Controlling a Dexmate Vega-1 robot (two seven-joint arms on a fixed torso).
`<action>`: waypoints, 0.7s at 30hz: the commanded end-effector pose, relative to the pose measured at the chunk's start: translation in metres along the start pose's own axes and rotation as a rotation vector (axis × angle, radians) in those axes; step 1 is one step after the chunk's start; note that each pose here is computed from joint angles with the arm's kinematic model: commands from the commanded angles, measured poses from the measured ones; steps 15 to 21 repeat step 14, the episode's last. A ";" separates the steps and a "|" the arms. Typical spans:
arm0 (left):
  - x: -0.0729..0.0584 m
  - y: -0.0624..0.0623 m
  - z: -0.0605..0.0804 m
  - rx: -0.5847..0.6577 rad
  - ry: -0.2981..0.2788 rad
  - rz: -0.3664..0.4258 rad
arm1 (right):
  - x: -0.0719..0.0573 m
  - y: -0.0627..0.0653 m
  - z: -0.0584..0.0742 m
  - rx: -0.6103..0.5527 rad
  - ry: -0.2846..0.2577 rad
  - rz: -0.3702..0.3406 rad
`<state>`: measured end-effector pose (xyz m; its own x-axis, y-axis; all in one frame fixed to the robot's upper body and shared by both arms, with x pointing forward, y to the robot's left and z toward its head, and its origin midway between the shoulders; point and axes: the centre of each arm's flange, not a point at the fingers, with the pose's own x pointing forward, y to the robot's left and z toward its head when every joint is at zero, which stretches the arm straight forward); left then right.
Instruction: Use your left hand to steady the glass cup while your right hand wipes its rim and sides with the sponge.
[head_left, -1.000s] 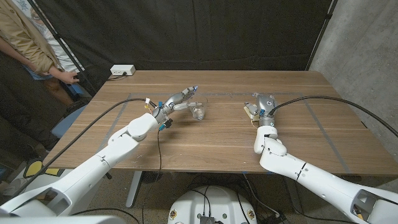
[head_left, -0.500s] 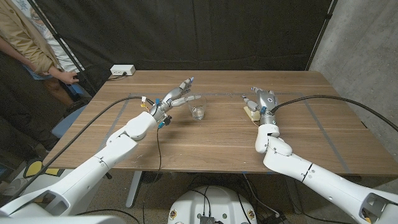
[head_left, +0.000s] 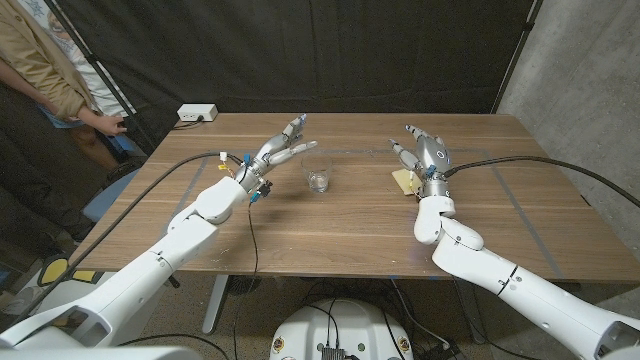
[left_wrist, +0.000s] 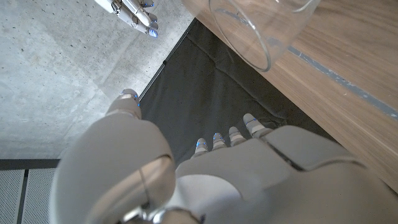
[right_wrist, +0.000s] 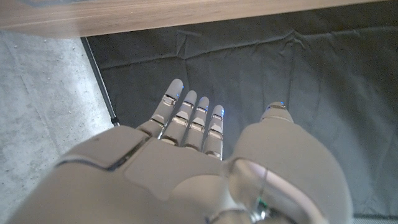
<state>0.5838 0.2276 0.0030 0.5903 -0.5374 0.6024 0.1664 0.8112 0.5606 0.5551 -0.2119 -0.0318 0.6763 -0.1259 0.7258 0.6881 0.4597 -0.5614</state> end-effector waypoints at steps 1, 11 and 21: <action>-0.008 0.021 0.001 -0.034 -0.039 0.001 | 0.004 -0.010 0.003 0.333 -0.028 -0.004; -0.019 0.036 -0.019 -0.077 -0.016 -0.008 | 0.001 0.000 0.019 0.453 -0.041 -0.041; -0.022 0.041 -0.025 -0.089 -0.007 -0.001 | 0.004 0.001 0.023 0.456 -0.034 -0.045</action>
